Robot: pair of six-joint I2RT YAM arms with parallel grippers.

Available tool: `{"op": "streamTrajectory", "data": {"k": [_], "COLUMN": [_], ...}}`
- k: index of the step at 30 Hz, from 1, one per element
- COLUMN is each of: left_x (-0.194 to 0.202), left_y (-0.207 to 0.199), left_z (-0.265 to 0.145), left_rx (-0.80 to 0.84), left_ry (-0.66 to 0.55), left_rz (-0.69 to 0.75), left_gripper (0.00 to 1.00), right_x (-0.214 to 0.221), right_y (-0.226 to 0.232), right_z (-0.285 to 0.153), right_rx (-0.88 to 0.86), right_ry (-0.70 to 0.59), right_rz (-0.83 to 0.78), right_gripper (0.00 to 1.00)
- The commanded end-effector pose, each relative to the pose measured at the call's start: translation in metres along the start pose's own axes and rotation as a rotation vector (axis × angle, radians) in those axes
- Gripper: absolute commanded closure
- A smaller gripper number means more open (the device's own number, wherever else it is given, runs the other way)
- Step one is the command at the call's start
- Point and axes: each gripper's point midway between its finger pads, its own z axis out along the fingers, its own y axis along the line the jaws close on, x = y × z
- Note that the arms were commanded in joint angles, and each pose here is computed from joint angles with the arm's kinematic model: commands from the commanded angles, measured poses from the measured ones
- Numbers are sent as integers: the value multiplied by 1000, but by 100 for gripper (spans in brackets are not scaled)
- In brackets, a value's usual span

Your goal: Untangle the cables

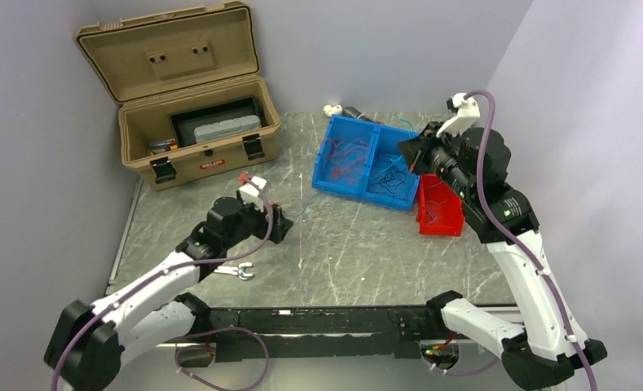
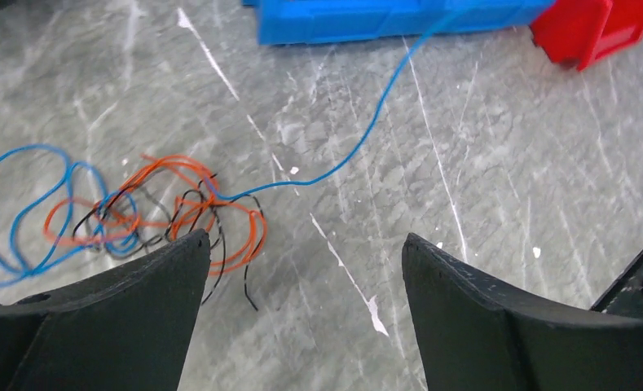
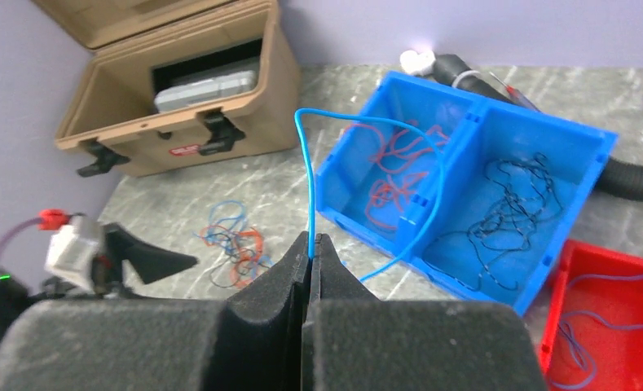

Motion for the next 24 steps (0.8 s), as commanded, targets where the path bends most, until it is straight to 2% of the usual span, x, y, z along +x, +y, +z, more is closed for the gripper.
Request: {"op": "streamTrajectory", "data": {"k": [1,5,12,13,16,17,22,24], "left_x": [-27,-33,-19,-14,-16,-21,-63,-76], "left_y": [-22,-27,-17,-13,-7,-8,-37,-47], "left_z": [23,42,89,94,99,94,52,35], "left_rx": [110,147,108,85,46,45,154,183], "left_ry": [-83,-90,43,75,144,134,-77,-115], "left_rz": [168,211,193,184,198,201,226,212], "left_gripper": [11,12,24,32,87,99,100,100], "right_x": [-29,-47,-66,-68,-68,-64,-15,6], "right_y": [32,40,39,35,23,22,27,36], "right_z": [-7,-7,-10,-11,-13,-12,9,15], "right_rx": [-134,-151,-122,-94,-34,-33,-113,-198], "right_ry": [-26,-57,-99,-106,-126,-118,25,64], "right_rz": [-10,6,27,36,42,39,21,5], "right_gripper": [100,100,100,100,100,100,100,100]}}
